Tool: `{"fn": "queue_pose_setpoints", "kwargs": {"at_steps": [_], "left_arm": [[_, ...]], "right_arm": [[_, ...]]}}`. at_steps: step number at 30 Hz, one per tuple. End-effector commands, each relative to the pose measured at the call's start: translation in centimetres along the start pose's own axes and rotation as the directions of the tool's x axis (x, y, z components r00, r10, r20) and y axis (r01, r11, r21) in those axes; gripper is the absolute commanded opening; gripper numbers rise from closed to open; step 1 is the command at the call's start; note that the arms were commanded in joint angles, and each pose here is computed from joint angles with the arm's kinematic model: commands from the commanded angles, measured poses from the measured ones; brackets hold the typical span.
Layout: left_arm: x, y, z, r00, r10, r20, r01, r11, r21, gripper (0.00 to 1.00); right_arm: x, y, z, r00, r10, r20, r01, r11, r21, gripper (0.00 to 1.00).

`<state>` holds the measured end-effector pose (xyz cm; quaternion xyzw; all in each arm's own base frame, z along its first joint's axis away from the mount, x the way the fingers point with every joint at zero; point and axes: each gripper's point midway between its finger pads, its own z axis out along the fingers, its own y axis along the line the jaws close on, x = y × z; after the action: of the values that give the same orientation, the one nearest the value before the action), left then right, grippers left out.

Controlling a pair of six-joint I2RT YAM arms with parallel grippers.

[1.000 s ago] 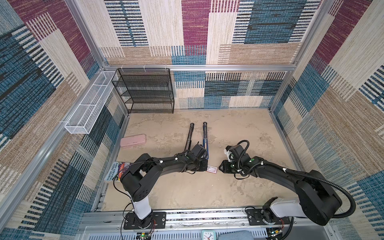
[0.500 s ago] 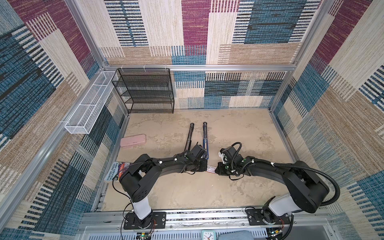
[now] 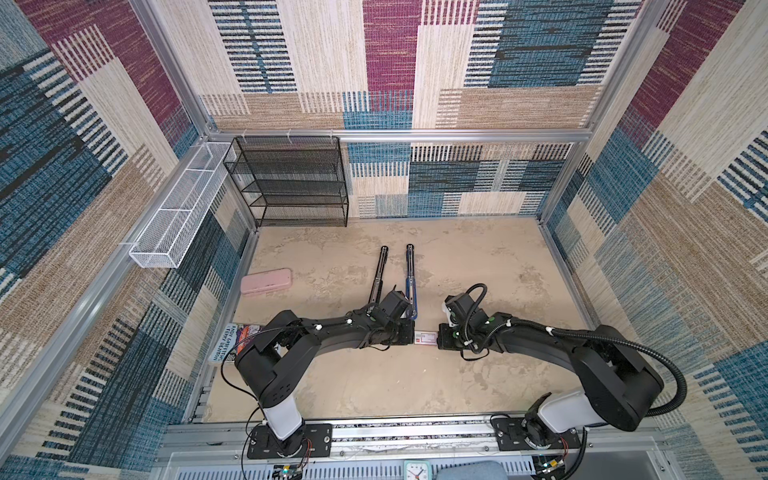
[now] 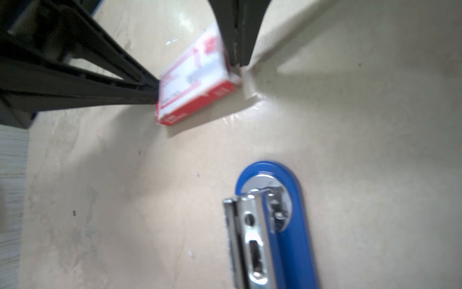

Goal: Load the staples into the stapler

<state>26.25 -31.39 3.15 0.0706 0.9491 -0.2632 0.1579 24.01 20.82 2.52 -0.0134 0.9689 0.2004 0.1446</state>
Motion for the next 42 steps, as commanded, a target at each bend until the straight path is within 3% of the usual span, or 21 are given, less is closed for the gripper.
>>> {"fn": "queue_pose_setpoints", "kwargs": {"at_steps": [1, 8, 10, 15, 23, 28, 31, 42], "left_arm": [[0.2, 0.4, -0.1, 1.000, -0.001, 0.000, 0.001, 1.000, -0.019, 0.00], [0.3, -0.5, -0.2, 1.000, 0.012, -0.020, -0.012, 1.000, 0.026, 0.00], [0.2, -0.9, -0.4, 1.000, 0.011, -0.019, -0.010, 0.999, 0.042, 0.10], [-0.2, -1.4, -1.2, 1.000, 0.003, 0.008, -0.004, 0.998, 0.062, 0.19], [-0.1, -2.5, -0.3, 1.000, 0.011, -0.026, -0.008, 0.993, 0.117, 0.25], [0.0, -2.8, 0.5, 0.999, 0.015, -0.050, -0.008, 0.992, 0.129, 0.18], [0.0, -2.9, 0.9, 0.998, 0.017, -0.063, -0.008, 0.991, 0.133, 0.01], [0.5, -1.5, 0.7, 0.998, 0.004, -0.063, 0.002, 0.996, 0.090, 0.00]], "right_arm": [[0.4, -1.2, -0.2, 1.000, 0.025, -0.001, -0.025, 0.998, 0.054, 0.04], [0.0, -0.1, -0.3, 0.999, 0.035, -0.001, -0.035, 0.999, 0.004, 0.05], [-0.1, 0.4, -0.5, 1.000, 0.031, 0.003, -0.031, 0.999, -0.018, 0.07], [-0.4, 0.7, -0.6, 0.999, 0.034, 0.010, -0.033, 0.999, -0.031, 0.04], [-0.2, 0.9, -0.3, 0.999, 0.039, 0.002, -0.039, 0.998, -0.050, 0.00], [-0.2, 1.1, -0.1, 0.999, 0.045, 0.001, -0.045, 0.997, -0.063, 0.00], [-0.1, 1.0, -0.1, 0.999, 0.047, 0.000, -0.047, 0.997, -0.061, 0.00], [0.4, -1.0, -0.6, 0.996, 0.085, 0.012, -0.085, 0.996, 0.008, 0.00]]}}
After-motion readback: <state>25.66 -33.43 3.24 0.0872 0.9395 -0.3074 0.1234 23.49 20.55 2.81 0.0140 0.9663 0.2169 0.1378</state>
